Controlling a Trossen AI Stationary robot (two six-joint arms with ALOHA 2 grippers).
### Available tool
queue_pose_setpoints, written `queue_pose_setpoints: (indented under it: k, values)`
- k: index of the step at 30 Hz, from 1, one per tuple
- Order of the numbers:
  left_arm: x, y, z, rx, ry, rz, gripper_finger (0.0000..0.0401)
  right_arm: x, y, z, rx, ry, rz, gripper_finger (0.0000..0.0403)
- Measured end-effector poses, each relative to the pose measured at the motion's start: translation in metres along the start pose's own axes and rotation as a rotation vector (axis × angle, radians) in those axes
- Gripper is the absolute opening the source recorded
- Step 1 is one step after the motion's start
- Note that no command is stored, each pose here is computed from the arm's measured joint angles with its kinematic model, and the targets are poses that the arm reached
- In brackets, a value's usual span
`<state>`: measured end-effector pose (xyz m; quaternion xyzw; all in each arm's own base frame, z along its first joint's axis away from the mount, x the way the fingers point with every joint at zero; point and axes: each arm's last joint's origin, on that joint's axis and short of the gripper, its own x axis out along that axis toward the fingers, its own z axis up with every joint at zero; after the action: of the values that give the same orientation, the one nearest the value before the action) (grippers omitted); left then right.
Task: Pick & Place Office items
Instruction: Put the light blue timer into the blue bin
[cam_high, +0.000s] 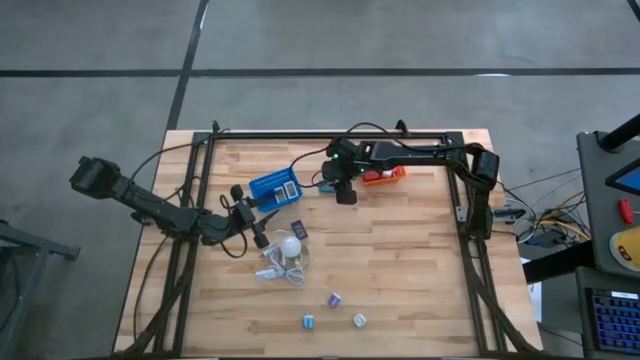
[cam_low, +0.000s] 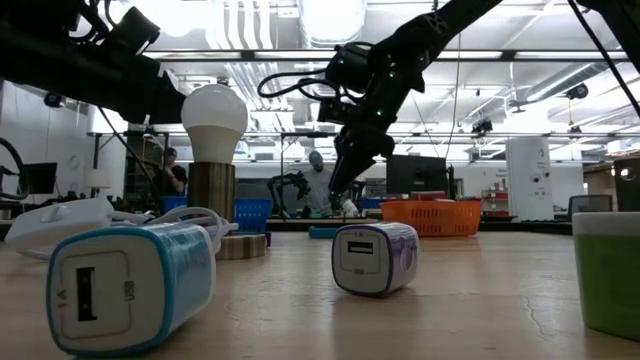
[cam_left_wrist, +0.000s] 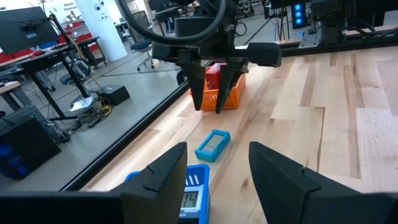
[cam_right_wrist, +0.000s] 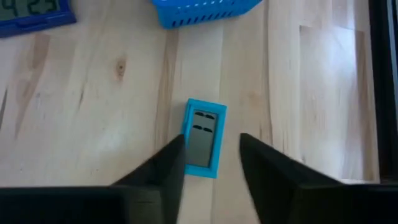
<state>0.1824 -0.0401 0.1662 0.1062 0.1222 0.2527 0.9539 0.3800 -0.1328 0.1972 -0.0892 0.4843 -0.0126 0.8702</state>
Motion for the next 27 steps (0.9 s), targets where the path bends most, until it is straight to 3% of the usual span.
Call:
queue_pose_setpoints:
  k: [4,7,15,20,27]
  values:
    - [0.0,0.0,0.0,0.003,0.002,0.0,0.0177,0.002,0.002,-0.004,0.0,0.018,0.009,0.004]
    - [0.0,0.0,0.0,0.003,0.002,0.0,0.0177,0.003,0.002,-0.005,0.001,0.022,0.011,0.0013]
    - [0.0,0.0,0.0,0.003,0.002,0.0,0.0177,0.004,-0.003,-0.012,0.024,0.031,0.023,0.0007]
    - [0.0,0.0,0.0,0.001,0.002,0.0,0.0177,0.0,-0.011,-0.015,0.044,-0.008,0.166,0.0008]
    - [0.0,0.0,0.0,-0.004,0.002,0.0,0.0177,0.0,-0.017,-0.014,0.036,0.014,0.04,0.0034]
